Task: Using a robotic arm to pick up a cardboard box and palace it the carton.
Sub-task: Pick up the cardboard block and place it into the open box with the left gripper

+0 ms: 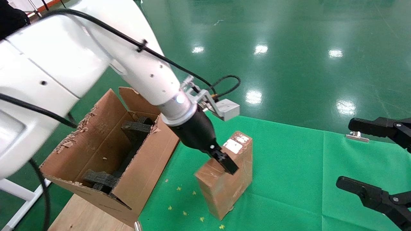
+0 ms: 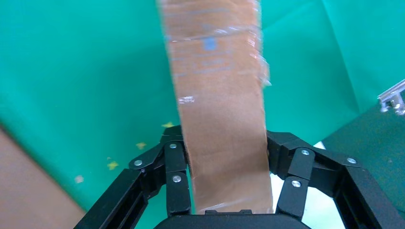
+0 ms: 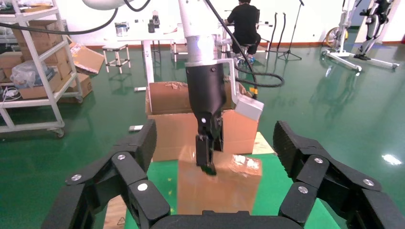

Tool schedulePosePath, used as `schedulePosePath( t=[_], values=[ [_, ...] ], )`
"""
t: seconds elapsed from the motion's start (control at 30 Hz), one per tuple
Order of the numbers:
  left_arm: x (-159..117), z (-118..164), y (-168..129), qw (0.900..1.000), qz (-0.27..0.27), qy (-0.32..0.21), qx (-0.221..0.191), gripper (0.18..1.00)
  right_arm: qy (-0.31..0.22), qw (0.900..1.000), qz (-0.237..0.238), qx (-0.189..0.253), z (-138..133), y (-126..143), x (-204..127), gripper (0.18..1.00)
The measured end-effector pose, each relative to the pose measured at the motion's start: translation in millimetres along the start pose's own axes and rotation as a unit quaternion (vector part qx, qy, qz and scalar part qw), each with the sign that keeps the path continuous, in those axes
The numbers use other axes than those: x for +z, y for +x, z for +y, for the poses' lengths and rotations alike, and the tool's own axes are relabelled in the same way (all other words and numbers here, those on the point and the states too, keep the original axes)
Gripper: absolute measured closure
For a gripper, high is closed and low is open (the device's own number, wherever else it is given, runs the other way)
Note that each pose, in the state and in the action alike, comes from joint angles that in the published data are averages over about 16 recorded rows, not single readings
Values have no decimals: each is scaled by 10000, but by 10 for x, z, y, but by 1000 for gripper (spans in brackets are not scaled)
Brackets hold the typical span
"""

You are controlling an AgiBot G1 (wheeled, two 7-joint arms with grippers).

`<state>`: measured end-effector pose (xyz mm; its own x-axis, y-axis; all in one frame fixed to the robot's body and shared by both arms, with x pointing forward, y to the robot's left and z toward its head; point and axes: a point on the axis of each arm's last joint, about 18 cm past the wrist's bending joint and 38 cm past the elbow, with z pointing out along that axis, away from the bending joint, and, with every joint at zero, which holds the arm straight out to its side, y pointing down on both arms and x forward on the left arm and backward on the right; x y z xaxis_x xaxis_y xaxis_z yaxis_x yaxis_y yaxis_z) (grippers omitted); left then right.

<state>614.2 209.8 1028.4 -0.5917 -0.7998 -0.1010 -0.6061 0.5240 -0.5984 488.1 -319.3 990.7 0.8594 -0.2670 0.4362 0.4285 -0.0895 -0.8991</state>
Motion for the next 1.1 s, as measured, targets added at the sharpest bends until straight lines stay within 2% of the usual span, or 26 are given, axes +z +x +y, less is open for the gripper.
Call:
schedulePosePath(
  t=[0.13, 0.33, 0.5, 0.6, 0.8, 1.1],
  values=[
    [-339, -8, -122, 9991, -209, 369, 63, 759, 0, 10000, 0, 0, 0, 0, 0, 306],
    [-1052, 92, -378, 9912, -747, 1082, 126, 839, 0, 10000, 0, 0, 0, 0, 0, 234],
    [-1563, 361, -667, 9801, -1363, 1444, 50, 870, 0, 10000, 0, 0, 0, 0, 0, 196],
    [-1746, 596, -882, 9740, -1706, 1488, -71, 874, 0, 10000, 0, 0, 0, 0, 0, 188],
    [-1792, 1149, -1376, 9678, -2083, 1349, -427, 879, 0, 10000, 0, 0, 0, 0, 0, 179],
    [-1443, 1886, -2072, 9644, -2241, 1159, -791, 886, 0, 10000, 0, 0, 0, 0, 0, 178]
  ],
)
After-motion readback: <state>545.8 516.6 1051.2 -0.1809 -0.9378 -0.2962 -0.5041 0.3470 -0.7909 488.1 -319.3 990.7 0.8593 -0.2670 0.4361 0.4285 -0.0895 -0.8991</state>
